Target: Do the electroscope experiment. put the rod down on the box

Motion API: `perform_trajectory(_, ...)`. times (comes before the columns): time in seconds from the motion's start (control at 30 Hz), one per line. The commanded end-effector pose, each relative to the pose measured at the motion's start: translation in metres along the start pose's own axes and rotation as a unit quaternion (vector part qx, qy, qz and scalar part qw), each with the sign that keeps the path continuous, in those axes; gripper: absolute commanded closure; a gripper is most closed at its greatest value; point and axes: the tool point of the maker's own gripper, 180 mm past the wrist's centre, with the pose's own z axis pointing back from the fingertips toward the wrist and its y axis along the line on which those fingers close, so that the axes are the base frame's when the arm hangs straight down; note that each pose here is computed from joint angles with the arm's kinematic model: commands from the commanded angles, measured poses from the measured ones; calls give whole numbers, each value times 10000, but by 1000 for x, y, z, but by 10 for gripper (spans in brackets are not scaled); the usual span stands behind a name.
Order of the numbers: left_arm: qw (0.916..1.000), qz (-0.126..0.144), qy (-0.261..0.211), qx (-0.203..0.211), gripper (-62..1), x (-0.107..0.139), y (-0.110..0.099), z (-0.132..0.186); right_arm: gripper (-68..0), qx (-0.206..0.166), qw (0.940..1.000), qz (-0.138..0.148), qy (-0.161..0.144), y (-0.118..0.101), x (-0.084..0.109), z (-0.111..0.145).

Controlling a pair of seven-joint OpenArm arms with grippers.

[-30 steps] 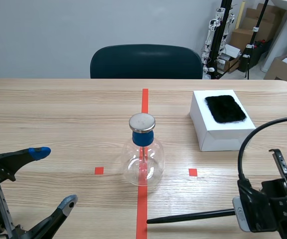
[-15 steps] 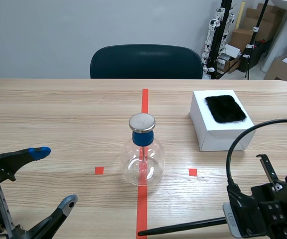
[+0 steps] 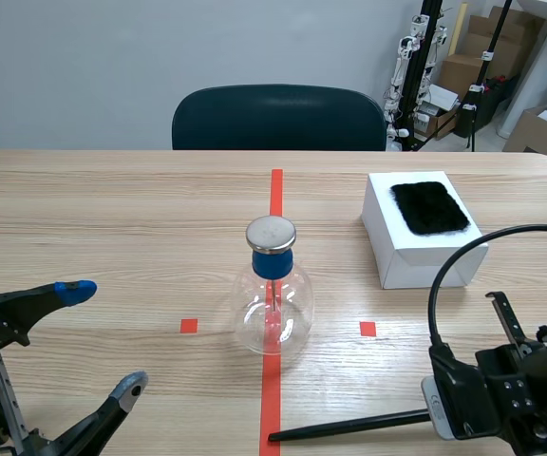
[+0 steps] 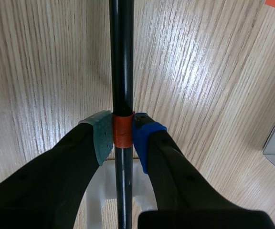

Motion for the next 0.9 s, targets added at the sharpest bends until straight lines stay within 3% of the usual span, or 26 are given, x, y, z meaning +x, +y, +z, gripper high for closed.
perform_trajectory(0.0, 9999, -32, -119, 24, -623, 5, 2, -1, -4, -32, 10000, 5, 61, -5, -5, 3)
perform_trajectory(0.13, 9999, -32, -117, 24, -623, 5, 2, -1, -7, 0, 10000, -43, 87, -3, -8, 1)
perform_trajectory(0.4, 9999, -32, -119, 24, -623, 5, 2, -1, -91, 12, 9998, -91, 200, -2, -11, -1)
perform_trajectory(0.87, 9999, -32, -119, 24, -623, 5, 2, -1, -472, 28, 9997, -135, 208, -2, -11, -1)
